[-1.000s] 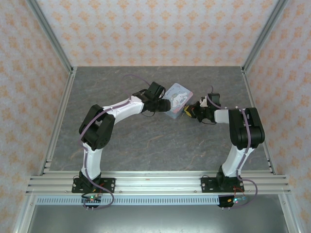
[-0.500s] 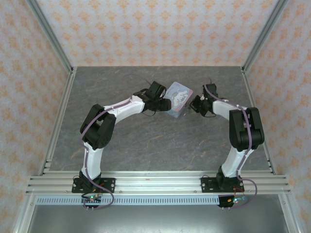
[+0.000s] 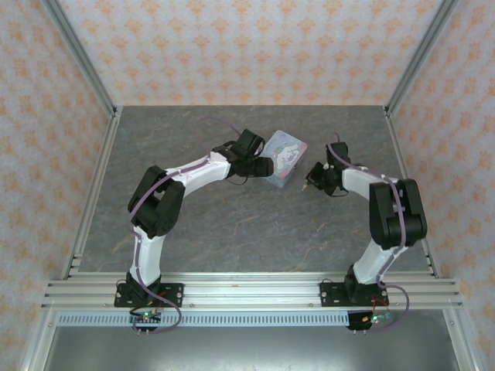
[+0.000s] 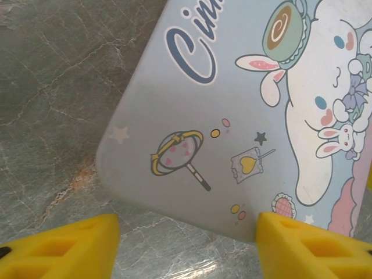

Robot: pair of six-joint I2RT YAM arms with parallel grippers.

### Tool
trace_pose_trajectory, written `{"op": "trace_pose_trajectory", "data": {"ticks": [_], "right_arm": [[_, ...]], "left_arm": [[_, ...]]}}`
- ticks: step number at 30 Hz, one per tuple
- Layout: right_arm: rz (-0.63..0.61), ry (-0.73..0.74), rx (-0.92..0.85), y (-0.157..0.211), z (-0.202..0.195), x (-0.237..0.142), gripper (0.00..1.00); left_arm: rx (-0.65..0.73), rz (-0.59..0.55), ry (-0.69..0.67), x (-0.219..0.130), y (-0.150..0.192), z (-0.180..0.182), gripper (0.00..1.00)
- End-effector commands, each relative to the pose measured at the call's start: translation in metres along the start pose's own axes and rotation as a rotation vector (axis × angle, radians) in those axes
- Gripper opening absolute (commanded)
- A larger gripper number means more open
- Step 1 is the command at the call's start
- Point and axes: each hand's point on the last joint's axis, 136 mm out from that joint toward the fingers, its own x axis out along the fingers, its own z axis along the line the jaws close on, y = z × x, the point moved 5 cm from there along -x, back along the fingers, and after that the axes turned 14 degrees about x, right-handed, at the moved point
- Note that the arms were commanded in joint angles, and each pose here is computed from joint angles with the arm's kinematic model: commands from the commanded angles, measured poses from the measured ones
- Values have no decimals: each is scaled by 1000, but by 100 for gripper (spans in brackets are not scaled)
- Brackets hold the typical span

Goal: Unlock a padlock with a key

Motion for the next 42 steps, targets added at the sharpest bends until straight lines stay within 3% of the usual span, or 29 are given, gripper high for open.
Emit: {"op": "trace_pose_trajectory", "data": {"ticks": [1, 5, 12, 17, 21, 22, 23, 28, 33, 36, 39, 42], "right_arm": [[-41, -34, 42, 4, -4, -16, 0], [-55, -4, 94, 11, -27, -19, 1], [-94, -12, 173, 15, -51, -37, 40], [-130, -46, 186, 18, -52, -61, 59], [-187, -83, 190, 17, -47, -87, 85], [-207, -94, 184, 16, -44, -96, 86], [-230, -102, 174, 14, -42, -104, 99], [-405, -63, 138, -5, -32, -144, 99], [-671, 55, 115, -34, -37, -177, 99], [-807, 129, 101, -47, -45, -184, 99], [-911, 149, 74, -55, -52, -181, 99], [-1002, 164, 55, -59, -63, -175, 99]], "left_arm": [[2, 333, -131, 12, 81, 33, 67], [-7, 289, -87, -4, 70, 24, 72], [-2, 180, -41, -46, 48, 12, 76], [6, 119, -26, -70, 37, 6, 78], [13, 34, -48, -99, 27, 7, 79], [18, 14, -62, -107, 26, 8, 79], [22, -14, -85, -117, 23, 11, 80], [24, -147, -252, -171, 15, 41, 82], [-29, -282, -507, -225, 20, 101, 85], [-31, -433, -716, -253, 30, 135, 100], [4, -558, -901, -265, 46, 161, 100], [23, -537, -977, -254, 63, 187, 100]]}}
